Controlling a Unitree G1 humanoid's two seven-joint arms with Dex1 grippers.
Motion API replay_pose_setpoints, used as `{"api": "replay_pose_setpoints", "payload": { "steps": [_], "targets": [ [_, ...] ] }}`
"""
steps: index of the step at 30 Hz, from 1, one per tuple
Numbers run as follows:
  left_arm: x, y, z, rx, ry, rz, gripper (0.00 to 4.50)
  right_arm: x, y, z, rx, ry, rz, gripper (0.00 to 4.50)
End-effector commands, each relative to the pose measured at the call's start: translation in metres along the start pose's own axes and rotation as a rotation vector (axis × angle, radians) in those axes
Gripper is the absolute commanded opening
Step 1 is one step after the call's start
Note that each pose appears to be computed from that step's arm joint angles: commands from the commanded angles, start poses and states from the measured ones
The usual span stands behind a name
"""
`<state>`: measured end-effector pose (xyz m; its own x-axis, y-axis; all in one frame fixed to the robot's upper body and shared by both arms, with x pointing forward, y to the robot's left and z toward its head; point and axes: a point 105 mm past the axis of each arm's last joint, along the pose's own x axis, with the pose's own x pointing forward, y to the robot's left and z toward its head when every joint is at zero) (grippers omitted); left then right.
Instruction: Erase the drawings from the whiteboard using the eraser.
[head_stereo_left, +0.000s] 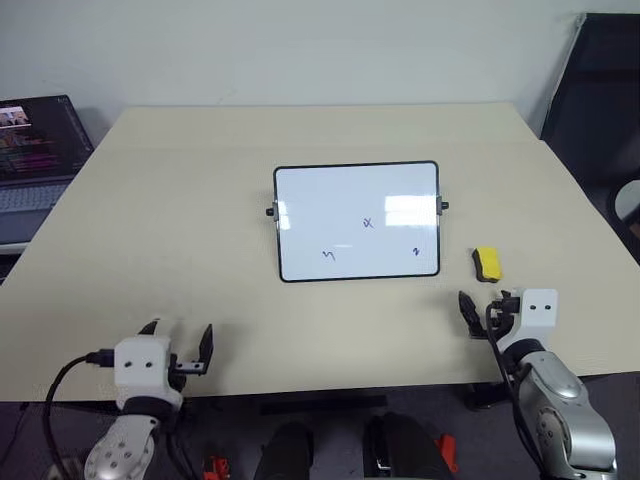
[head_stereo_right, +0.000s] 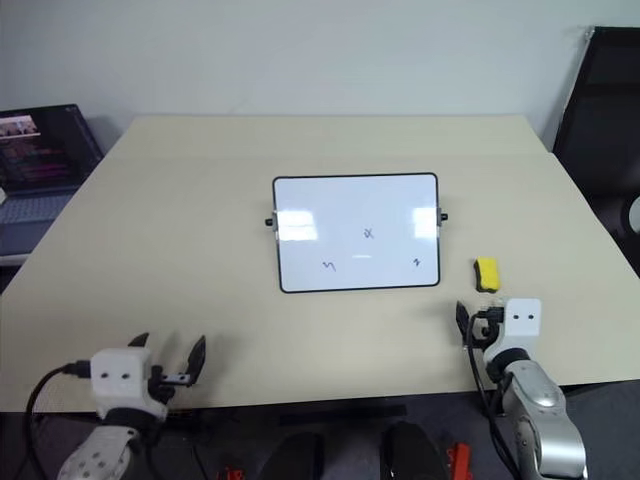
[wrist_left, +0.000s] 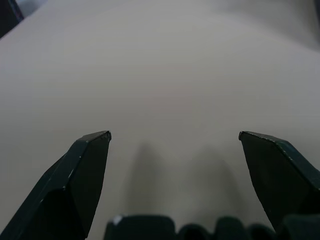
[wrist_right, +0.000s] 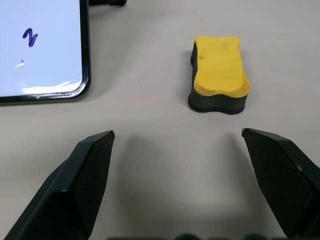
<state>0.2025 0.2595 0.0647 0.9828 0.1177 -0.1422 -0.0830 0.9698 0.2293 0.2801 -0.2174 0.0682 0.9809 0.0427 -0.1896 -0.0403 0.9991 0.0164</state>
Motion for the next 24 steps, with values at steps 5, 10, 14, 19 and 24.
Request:
{"api": "replay_pose_setpoints", "payload": {
  "steps": [5, 10, 14, 19, 24],
  "targets": [
    [0.012, 0.000, 0.023, 0.006, -0.094, 0.025, 4.50, 0.005, 0.002, 0.016, -0.013, -0.049, 0.015, 4.48],
    [0.020, -0.002, 0.027, 0.008, -0.113, 0.007, 4.50, 0.005, -0.008, 0.018, -0.022, -0.059, -0.012, 4.48],
    [0.035, -0.001, 0.031, 0.011, -0.140, -0.002, 4.50, 0.007, -0.018, 0.021, -0.033, -0.077, -0.036, 4.48],
    [0.051, -0.012, 0.042, 0.005, -0.187, -0.045, 4.50, 0.010, -0.018, 0.021, -0.015, -0.092, -0.056, 4.48],
    [0.060, -0.016, 0.043, 0.007, -0.197, -0.061, 4.50, 0.013, -0.017, 0.021, -0.009, -0.105, -0.064, 4.48]
  ]
}}
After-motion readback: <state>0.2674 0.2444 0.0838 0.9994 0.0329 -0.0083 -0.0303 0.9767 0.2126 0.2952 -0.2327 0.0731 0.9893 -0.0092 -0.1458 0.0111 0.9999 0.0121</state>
